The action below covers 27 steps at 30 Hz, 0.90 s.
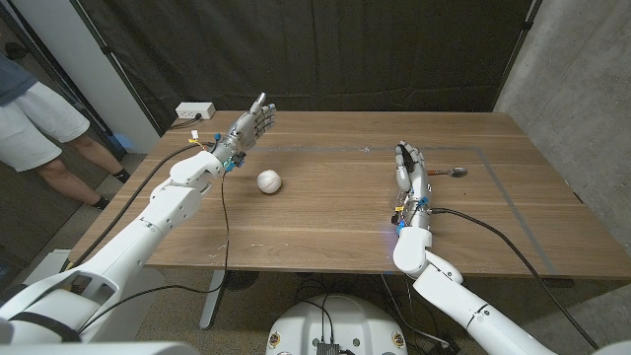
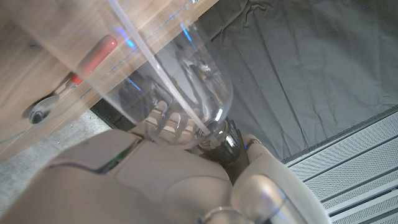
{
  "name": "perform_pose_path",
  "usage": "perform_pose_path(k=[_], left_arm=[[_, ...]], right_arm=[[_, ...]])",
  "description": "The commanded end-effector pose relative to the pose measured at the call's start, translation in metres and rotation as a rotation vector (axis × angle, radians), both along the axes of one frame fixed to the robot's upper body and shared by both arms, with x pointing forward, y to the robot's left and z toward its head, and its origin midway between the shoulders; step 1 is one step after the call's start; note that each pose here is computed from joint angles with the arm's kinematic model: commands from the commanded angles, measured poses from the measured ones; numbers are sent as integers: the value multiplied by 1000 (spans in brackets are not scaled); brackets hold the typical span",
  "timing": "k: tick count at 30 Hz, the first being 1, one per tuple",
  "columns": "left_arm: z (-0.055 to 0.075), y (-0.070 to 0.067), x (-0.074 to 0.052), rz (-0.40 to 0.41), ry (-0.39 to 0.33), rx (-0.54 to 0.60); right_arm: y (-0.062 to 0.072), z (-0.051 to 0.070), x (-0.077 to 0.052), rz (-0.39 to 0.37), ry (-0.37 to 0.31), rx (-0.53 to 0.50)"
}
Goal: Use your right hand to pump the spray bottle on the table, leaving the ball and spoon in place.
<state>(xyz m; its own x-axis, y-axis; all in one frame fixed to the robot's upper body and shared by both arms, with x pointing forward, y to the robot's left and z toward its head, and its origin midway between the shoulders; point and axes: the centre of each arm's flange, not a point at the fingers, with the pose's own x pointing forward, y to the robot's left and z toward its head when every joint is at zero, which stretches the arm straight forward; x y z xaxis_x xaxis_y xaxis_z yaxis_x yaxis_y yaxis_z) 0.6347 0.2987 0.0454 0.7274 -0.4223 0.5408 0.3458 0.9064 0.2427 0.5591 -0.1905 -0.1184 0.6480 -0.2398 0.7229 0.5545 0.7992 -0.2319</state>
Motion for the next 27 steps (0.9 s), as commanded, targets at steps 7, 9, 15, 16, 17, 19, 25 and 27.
perform_pose_path(k=[7, 9, 15, 16, 17, 19, 25, 27], left_arm=[[3, -3, -1, -5, 1, 22], [4, -3, -1, -6, 1, 23], [4, -5, -1, -10, -1, 24], [4, -5, -1, -11, -1, 24], [4, -6, -1, -11, -2, 25], [3, -6, -1, -11, -3, 22], [3, -8, -2, -16, -6, 23], [3, -9, -1, -18, -4, 27]], right_arm=[[-3, -16, -7, -44, -7, 11], [-5, -17, -8, -48, -6, 9], [-8, -19, -11, -54, -15, 13], [-8, -19, -12, -54, -16, 6], [-8, -20, -12, -58, -16, 5], [-8, -20, -13, -52, -22, 1], [-8, -20, -16, -40, -22, -16], [-9, -20, -16, -38, -24, -21]])
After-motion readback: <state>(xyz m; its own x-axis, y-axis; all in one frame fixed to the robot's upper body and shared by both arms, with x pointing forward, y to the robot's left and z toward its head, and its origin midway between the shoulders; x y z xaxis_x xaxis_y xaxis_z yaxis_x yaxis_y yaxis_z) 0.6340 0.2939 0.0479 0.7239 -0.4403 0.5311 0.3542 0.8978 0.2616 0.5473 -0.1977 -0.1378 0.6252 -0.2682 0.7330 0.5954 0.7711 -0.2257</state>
